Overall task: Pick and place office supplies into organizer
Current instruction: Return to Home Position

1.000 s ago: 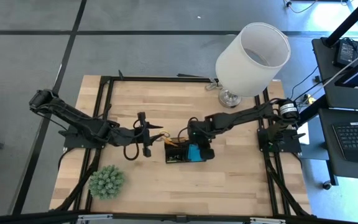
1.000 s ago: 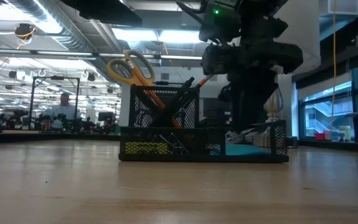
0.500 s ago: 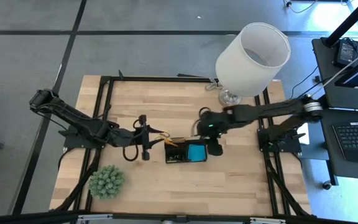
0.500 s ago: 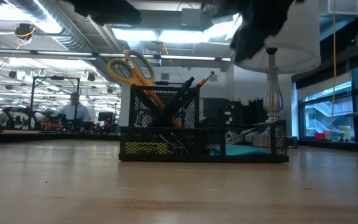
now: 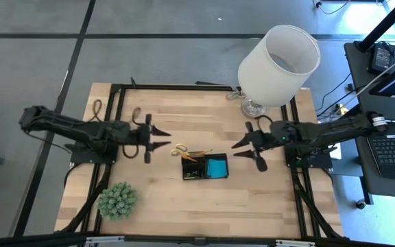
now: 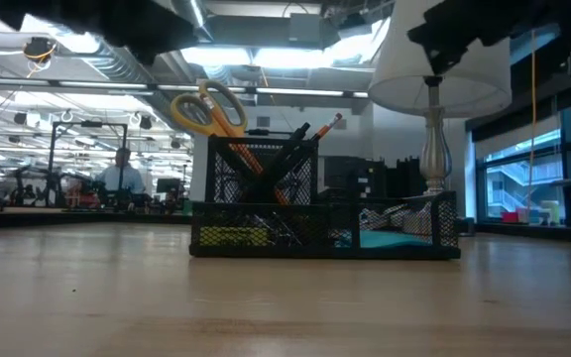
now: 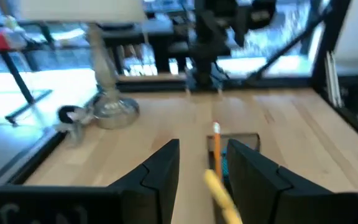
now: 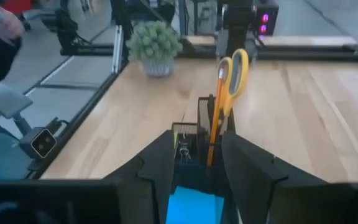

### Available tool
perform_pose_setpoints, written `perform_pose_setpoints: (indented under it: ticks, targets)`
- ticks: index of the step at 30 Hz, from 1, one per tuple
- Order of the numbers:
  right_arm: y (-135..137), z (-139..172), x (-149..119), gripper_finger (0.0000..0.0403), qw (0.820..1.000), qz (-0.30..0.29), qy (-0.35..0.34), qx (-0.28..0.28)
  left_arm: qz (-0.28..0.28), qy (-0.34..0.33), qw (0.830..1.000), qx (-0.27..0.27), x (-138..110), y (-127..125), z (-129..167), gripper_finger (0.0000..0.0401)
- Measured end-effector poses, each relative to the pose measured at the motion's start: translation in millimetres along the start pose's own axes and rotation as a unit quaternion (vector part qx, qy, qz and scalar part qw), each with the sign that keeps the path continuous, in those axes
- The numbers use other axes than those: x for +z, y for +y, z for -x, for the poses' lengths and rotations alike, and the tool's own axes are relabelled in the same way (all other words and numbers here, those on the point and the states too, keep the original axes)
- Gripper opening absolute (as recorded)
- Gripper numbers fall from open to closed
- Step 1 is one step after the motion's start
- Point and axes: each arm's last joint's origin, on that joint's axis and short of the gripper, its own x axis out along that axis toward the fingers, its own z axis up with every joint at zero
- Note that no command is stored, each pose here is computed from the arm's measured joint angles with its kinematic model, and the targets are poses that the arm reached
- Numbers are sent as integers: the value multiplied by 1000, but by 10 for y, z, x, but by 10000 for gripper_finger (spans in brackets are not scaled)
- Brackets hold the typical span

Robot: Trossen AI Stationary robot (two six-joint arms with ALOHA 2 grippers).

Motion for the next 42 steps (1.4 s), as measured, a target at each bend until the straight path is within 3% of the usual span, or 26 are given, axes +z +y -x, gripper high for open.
perform_pose_setpoints:
  ticks: [7,12,21,32,42]
  targets:
    - [15,251,-198,137,1000,0,-31,0,29,-60,997,32,-228,211,338,127]
    - [-8,417,-313,137,997,-11,-62,-53,40,-97,994,41,-316,259,570,127]
    - [-12,608,-594,137,993,-8,-101,-66,59,-119,990,54,-483,290,786,127]
    - [-9,747,-847,137,987,-9,-150,-62,61,-120,989,54,-537,303,896,127]
    - [-26,693,-1109,137,983,-11,-173,-60,63,-107,991,55,-668,290,826,127]
